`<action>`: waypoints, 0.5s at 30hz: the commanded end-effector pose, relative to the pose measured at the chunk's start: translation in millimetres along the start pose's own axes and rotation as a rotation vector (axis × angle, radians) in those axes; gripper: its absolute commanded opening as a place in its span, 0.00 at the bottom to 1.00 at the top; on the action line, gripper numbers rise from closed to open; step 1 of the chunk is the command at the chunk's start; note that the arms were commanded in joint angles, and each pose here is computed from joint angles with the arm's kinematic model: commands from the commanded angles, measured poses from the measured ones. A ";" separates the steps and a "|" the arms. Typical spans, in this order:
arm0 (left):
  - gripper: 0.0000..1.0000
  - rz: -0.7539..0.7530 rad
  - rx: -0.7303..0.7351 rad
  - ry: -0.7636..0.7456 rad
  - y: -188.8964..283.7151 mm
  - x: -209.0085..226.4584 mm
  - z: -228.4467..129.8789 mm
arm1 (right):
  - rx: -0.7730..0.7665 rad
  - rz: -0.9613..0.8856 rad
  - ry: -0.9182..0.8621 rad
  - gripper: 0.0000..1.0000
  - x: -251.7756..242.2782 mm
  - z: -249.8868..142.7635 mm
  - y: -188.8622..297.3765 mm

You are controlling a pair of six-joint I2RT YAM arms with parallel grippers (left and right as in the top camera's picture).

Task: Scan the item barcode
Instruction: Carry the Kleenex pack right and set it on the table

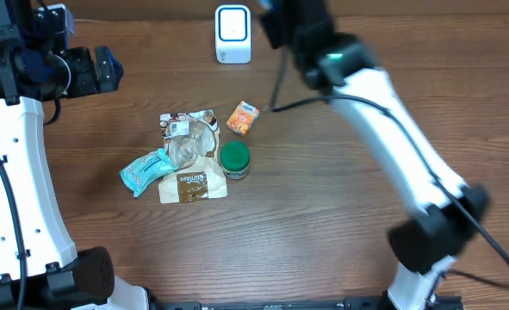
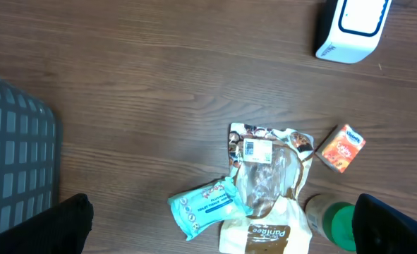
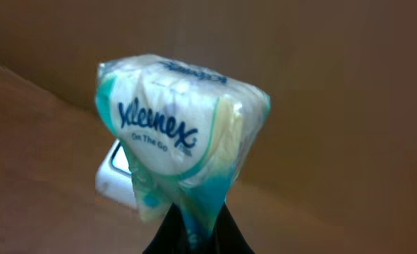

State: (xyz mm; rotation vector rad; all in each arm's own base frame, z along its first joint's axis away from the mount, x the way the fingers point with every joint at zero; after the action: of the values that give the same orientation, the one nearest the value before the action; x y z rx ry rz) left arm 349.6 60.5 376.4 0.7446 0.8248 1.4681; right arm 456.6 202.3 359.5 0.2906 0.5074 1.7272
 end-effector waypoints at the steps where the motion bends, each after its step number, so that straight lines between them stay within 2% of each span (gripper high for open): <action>1: 1.00 -0.006 -0.022 -0.026 5.2 -1.8 2.8 | 0.165 0.013 -0.409 0.04 -32.2 -17.9 28.2; 4: 1.00 -0.006 -0.023 -0.026 5.3 -1.8 3.0 | 0.463 -0.069 -0.601 0.04 -66.9 -69.4 37.0; 7: 1.00 -0.006 -0.023 -0.026 5.2 -1.7 2.9 | 0.653 -0.087 -0.674 0.04 -88.7 -113.5 29.5; 11: 1.00 -0.006 -0.023 -0.026 5.2 -1.7 2.9 | 0.770 -0.143 -0.745 0.04 -115.3 -163.7 15.8; 12: 1.00 -0.006 -0.022 -0.026 5.2 -1.8 2.8 | 0.807 -0.160 -0.779 0.04 -125.8 -186.5 10.0; 15: 1.00 -0.006 -0.023 -0.026 5.2 -1.7 2.9 | 0.841 -0.164 -0.837 0.04 -140.2 -221.4 0.7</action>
State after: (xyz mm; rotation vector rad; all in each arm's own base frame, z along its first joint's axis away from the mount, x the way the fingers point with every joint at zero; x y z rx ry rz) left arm 349.6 60.5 376.5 0.7445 0.8243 1.4686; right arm 393.3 40.2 204.2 1.3463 0.6050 1.0498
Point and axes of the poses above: each gripper's point midway between its finger pads, its own y axis back along the fingers, its own x axis along the line the jaws close on, z = x × y, the point moved 7 cm from there along y, back along the fingers, and after that the axes turned 7 degrees about -y, right-handed, at the moved point
